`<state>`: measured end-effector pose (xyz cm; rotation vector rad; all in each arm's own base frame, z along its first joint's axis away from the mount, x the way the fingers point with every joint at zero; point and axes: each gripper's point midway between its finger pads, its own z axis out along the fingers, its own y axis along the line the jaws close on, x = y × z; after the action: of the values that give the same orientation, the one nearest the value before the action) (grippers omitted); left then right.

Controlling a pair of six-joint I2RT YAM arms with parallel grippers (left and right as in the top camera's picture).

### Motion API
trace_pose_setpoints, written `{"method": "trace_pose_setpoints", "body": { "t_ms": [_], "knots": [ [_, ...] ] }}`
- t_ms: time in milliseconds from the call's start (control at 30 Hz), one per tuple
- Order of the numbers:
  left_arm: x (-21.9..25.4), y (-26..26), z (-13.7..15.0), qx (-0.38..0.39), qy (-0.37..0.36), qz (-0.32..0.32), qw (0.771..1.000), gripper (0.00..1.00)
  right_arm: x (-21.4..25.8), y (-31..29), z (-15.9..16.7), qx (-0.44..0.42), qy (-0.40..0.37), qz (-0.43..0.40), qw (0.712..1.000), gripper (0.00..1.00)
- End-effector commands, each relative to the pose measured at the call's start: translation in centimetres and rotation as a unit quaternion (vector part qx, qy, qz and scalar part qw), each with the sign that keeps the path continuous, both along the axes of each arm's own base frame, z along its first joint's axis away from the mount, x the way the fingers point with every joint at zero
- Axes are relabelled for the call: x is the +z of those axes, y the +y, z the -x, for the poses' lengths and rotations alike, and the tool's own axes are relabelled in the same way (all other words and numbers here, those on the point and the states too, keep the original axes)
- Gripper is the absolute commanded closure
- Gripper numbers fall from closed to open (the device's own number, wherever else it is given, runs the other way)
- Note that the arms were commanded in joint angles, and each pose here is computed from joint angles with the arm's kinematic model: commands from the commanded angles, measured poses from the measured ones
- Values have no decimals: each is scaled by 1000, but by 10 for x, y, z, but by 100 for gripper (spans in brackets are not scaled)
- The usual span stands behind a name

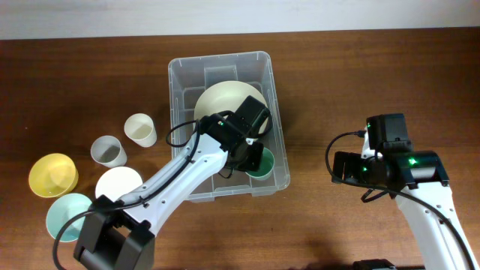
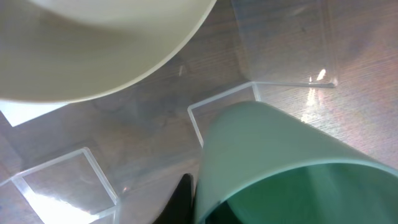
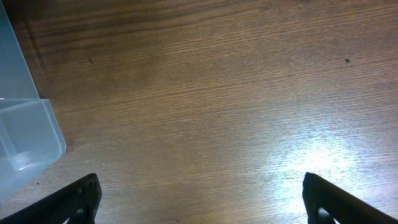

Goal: Pack container
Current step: 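Carry the green cup into the bin's front right corner and release, then grasp the grey cup with the left gripper and drop it into the green cup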

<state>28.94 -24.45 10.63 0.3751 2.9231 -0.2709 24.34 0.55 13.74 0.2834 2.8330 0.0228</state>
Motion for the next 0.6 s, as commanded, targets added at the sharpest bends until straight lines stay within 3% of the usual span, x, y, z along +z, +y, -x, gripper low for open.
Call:
{"method": "trace_pose_setpoints", "body": {
  "t_ms": [0,100,200,367,567],
  "knots": [
    [-2,-1,3,3,9,3,1000,82,-1,0,1,-2,1,1,1000,1],
    [-2,-1,3,3,9,3,1000,60,-1,0,1,-2,1,1,1000,1],
    [-2,0,4,3,10,2,1000,52,-1,0,1,-2,1,1,1000,1],
    [24,14,-11,19,-13,9,1000,49,-1,0,1,-2,1,1,1000,1],
    [127,95,-46,109,-138,0,984,33,-1,0,0,-2,1,1,1000,1]
  ]
}}
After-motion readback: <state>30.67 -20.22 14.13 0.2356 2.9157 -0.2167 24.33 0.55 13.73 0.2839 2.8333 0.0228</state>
